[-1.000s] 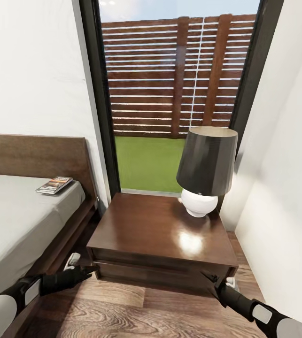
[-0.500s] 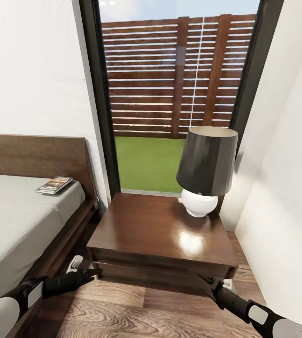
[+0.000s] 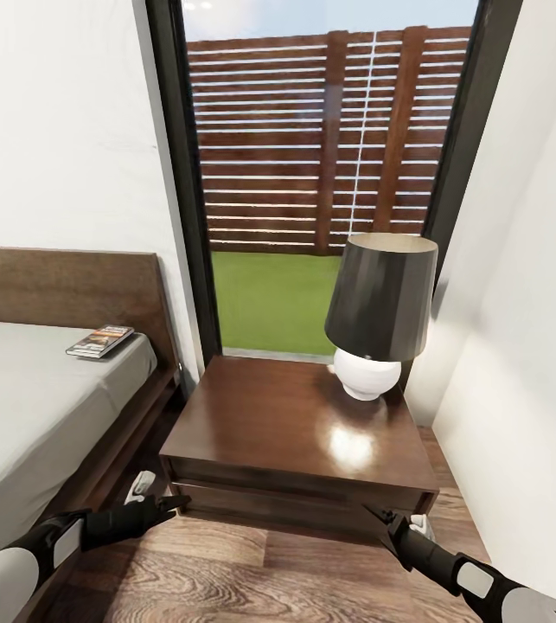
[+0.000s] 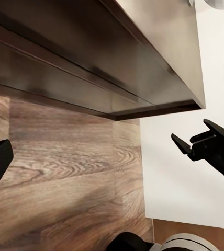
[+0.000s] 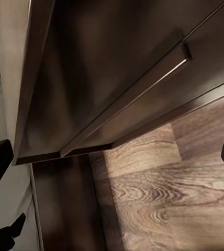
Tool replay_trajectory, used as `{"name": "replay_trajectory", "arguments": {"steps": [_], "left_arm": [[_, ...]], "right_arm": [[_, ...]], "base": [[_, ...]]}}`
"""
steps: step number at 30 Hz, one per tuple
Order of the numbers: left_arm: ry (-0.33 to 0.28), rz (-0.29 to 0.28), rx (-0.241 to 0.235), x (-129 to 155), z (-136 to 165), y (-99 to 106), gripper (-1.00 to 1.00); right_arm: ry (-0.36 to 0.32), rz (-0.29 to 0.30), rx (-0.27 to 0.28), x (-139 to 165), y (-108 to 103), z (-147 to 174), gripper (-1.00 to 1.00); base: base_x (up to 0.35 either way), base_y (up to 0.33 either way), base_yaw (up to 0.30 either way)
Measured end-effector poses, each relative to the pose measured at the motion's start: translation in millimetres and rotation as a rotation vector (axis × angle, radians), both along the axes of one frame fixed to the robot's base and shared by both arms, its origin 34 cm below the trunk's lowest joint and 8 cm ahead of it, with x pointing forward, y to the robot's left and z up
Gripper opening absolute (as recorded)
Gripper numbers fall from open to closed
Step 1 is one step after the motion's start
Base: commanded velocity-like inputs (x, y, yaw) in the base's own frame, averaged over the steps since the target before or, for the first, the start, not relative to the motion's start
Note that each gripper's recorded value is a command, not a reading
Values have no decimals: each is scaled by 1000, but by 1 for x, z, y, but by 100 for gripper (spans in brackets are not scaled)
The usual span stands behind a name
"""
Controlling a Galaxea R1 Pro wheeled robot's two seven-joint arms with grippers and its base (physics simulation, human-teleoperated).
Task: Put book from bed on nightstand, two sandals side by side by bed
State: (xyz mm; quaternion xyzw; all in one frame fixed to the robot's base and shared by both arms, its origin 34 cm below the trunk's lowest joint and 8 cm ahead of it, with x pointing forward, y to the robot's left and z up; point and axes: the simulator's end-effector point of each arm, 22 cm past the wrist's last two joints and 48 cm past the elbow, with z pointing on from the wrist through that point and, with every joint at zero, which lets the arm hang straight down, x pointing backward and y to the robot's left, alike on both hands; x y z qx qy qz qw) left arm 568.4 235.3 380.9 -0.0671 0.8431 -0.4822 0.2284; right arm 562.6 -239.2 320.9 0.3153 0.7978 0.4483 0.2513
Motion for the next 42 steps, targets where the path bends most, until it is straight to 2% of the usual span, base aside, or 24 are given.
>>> {"name": "replay_trajectory", "arguments": {"steps": [23,42], "left_arm": [[-10,-1,0,1,1,0,100],[-86,0,1,9,41,0,100]], "right_arm": [[0,1,3,0,1,0,100],[-77,2,2,13,1,40,100]], "base": [[0,0,0],[0,0,0]]}}
